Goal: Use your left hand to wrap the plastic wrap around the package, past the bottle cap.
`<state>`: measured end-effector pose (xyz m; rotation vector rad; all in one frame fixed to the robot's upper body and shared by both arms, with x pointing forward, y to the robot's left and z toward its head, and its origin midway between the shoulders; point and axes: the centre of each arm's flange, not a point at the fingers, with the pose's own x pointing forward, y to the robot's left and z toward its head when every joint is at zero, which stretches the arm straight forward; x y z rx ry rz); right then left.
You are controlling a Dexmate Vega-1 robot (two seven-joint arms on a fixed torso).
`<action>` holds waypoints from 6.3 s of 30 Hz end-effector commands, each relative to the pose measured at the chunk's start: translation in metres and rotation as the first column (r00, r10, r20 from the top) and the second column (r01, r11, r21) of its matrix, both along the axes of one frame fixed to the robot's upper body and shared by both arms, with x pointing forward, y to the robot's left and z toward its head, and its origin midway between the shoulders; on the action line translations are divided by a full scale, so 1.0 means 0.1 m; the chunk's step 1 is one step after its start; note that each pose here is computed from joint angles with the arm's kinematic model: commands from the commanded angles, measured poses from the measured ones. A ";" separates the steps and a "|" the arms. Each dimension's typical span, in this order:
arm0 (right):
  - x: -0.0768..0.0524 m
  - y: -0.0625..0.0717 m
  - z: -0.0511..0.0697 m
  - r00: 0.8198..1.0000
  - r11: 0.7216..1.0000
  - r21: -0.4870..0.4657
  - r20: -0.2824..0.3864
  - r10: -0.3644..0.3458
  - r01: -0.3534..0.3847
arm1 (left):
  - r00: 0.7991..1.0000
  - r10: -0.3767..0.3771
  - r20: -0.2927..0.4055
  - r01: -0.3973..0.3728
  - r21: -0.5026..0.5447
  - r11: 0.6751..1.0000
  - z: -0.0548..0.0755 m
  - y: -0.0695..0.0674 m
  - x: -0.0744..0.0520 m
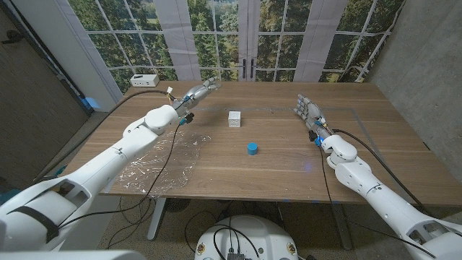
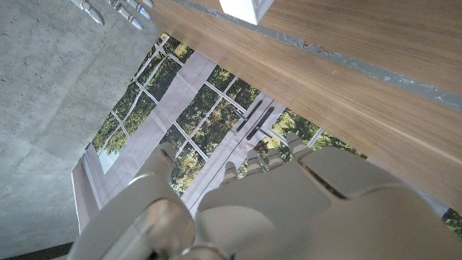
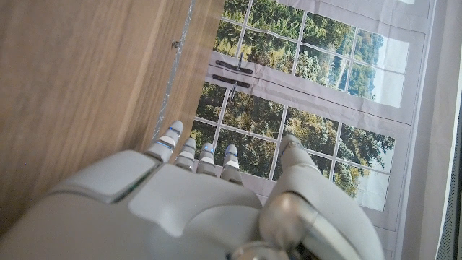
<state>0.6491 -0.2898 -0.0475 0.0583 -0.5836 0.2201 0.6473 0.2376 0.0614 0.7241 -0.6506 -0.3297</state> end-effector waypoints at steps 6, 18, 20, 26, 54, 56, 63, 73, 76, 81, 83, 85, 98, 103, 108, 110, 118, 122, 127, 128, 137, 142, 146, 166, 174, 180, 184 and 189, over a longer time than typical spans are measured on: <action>-0.03 -0.02 -0.06 1.000 1.000 0.018 0.002 -0.002 0.002 | 0.994 0.060 0.096 -0.081 0.244 0.966 0.20 -0.22 -0.08; -0.06 -0.06 -0.08 1.000 1.000 0.026 0.006 -0.012 0.011 | 0.975 0.123 0.186 -0.189 0.395 0.899 0.32 -0.39 -0.18; -0.06 -0.05 -0.09 1.000 0.999 0.032 0.005 -0.005 0.005 | 0.970 0.133 0.202 -0.208 0.415 0.885 0.34 -0.41 -0.19; -0.06 -0.06 -0.11 1.000 1.000 0.029 0.001 -0.002 0.002 | 0.932 0.179 0.316 -0.316 0.458 0.831 0.37 -0.48 -0.27; -0.08 -0.12 -0.16 1.000 0.999 0.045 0.000 0.001 -0.001 | 0.914 0.207 0.350 -0.403 0.711 0.577 0.65 -0.81 -0.30; -0.08 -0.12 -0.16 1.000 0.999 0.045 0.002 -0.004 0.004 | 0.917 0.217 0.335 -0.398 0.731 0.555 0.66 -0.82 -0.29; -0.07 -0.12 -0.17 1.000 0.999 0.051 -0.001 -0.002 0.002 | 0.928 0.215 0.304 -0.372 0.763 0.528 0.65 -0.86 -0.27; -0.04 -0.11 -0.16 1.000 0.999 0.049 -0.003 0.006 -0.005 | 0.924 0.258 0.283 -0.376 0.802 0.465 0.64 -0.89 -0.22; -0.03 -0.12 -0.16 1.000 0.999 0.051 -0.004 0.004 -0.004 | 0.930 0.264 0.256 -0.354 0.818 0.454 0.63 -0.92 -0.16; -0.02 -0.13 -0.18 1.000 0.998 0.056 -0.010 0.005 -0.005 | 0.934 0.266 0.240 -0.340 0.830 0.442 0.59 -0.97 -0.12; -0.03 -0.14 -0.18 1.000 0.999 0.051 -0.011 0.003 -0.003 | 0.933 0.261 0.248 -0.343 0.833 0.434 0.58 -0.99 -0.11; -0.03 -0.14 -0.19 1.000 0.998 0.061 -0.012 -0.001 0.002 | 0.933 0.262 0.246 -0.341 0.838 0.427 0.58 -1.01 -0.11; -0.01 -0.20 -0.21 1.000 0.998 0.065 -0.013 0.002 -0.001 | 0.925 0.273 0.264 -0.354 0.861 0.364 0.46 -1.16 -0.03; -0.02 -0.23 -0.24 1.000 0.997 0.076 -0.016 -0.002 0.003 | 0.931 0.261 0.254 -0.340 0.862 0.376 0.43 -1.19 0.00; -0.02 -0.25 -0.26 1.000 0.997 0.077 -0.023 -0.002 0.004 | 0.928 0.261 0.265 -0.349 0.864 0.363 0.39 -1.23 0.02; -0.01 -0.25 -0.27 1.000 0.997 0.076 -0.022 -0.004 0.005 | 0.922 0.257 0.290 -0.369 0.860 0.352 0.37 -1.25 0.01; 0.02 -0.26 -0.27 1.000 0.997 0.074 -0.028 0.003 -0.001 | 0.912 0.268 0.311 -0.386 0.870 0.306 0.29 -1.31 0.05; 0.04 -0.26 -0.27 1.000 0.997 0.074 -0.029 0.006 -0.004 | 0.911 0.274 0.309 -0.386 0.872 0.301 0.28 -1.31 0.07; 0.07 -0.26 -0.27 0.999 0.997 0.075 -0.032 0.009 -0.007 | 0.911 0.277 0.307 -0.385 0.872 0.301 0.26 -1.32 0.10; 0.08 -0.26 -0.27 0.999 0.997 0.076 -0.033 0.008 -0.005 | 0.910 0.276 0.309 -0.386 0.874 0.294 0.25 -1.33 0.11; 0.11 -0.28 -0.29 0.999 0.997 0.080 -0.041 0.005 -0.002 | 0.898 0.258 0.356 -0.422 0.863 0.277 0.21 -1.39 0.13; 0.11 -0.28 -0.31 0.999 0.996 0.085 -0.045 0.010 -0.006 | 0.886 0.257 0.385 -0.443 0.867 0.228 0.17 -1.44 0.15; 0.11 -0.29 -0.31 0.999 0.997 0.081 -0.048 0.003 0.001 | 0.873 0.256 0.414 -0.472 0.849 0.238 0.16 -1.45 0.15; 0.05 -0.26 -0.23 0.999 0.998 0.065 -0.032 0.010 -0.008 | 0.807 0.253 0.534 -0.590 0.750 0.298 0.20 -1.37 -0.01; 0.02 -0.23 -0.21 0.999 0.999 0.053 -0.030 0.015 -0.013 | 0.803 0.259 0.537 -0.596 0.730 0.334 0.25 -1.28 -0.13; -0.01 -0.20 -0.20 1.000 0.999 0.046 -0.028 0.012 -0.011 | 0.805 0.257 0.534 -0.593 0.720 0.361 0.26 -1.20 -0.25; -0.03 -0.17 -0.19 1.000 0.999 0.044 -0.023 0.017 -0.016 | 0.813 0.250 0.526 -0.583 0.725 0.367 0.28 -1.16 -0.34; -0.04 -0.12 -0.19 0.999 0.999 0.038 -0.020 0.028 -0.028 | 0.826 0.235 0.512 -0.562 0.727 0.394 0.28 -1.11 -0.46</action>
